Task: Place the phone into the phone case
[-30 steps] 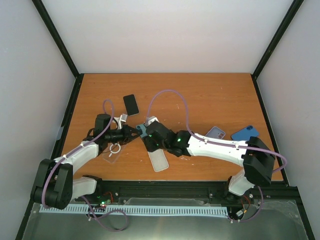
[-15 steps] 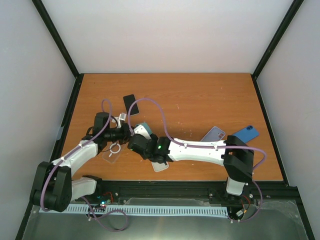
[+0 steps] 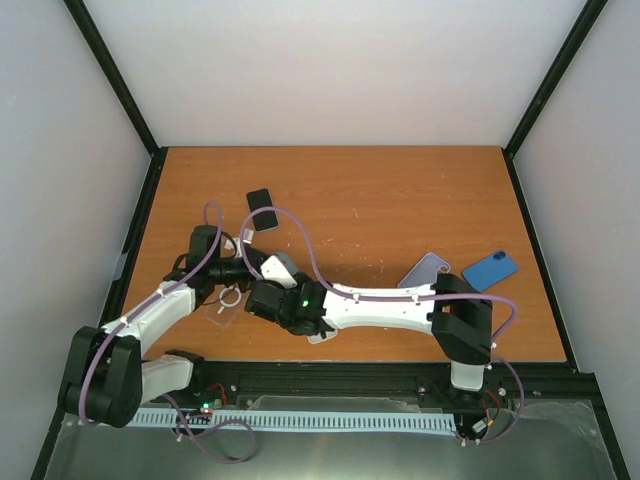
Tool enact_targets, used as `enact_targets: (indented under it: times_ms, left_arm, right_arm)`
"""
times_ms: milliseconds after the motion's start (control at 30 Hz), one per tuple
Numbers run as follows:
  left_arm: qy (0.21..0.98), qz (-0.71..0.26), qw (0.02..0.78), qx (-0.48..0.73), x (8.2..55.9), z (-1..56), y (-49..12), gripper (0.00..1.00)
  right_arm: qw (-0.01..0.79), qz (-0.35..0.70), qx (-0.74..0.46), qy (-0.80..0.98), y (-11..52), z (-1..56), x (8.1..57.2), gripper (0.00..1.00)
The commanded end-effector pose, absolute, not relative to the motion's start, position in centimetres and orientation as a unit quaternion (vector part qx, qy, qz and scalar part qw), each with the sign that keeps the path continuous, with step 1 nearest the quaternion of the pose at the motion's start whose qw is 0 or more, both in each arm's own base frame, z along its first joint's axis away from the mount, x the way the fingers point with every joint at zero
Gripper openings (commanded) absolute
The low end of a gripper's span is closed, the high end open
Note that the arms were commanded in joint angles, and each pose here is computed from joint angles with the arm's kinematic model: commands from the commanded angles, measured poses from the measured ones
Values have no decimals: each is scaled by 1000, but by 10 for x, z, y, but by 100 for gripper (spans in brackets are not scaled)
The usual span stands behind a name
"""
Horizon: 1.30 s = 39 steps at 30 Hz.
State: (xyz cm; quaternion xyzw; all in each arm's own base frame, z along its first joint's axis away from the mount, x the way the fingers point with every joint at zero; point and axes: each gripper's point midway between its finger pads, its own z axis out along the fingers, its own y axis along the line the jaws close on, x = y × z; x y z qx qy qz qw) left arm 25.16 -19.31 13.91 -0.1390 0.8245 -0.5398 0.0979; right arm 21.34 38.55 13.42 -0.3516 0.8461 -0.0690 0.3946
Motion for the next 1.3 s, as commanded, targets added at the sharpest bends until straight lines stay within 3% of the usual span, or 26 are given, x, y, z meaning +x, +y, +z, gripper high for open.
enact_targets:
  times_ms: [0,167,400,533,667,833,1267]
  left_arm:
    - [803,-574,136,-82,255,179,-200,33]
    - [809,-558,162,-86,254,182,-194,81]
    - [828,-517,190,-99,251,165,-181,94]
    - [835,-505,190,-107,247,148,-177,94]
    - [841,-500,177,-109,240,127,-177,89]
    - [836,-511,164,-112,232,111,-178,79]
    - [839,-517,124,-120,221,83,-190,68]
  right_arm:
    - [418,-71,-307,852,367,147,220,3]
    - [418,-16,-288,861,355,151,210,3]
    - [351,146,-243,892,337,151,190,3]
    - [303,285,-204,886,334,153,186,3]
    - [261,354,-164,883,325,139,190,3]
    - [238,377,-153,882,330,125,192,3]
    - [199,370,-109,901,328,84,195,3]
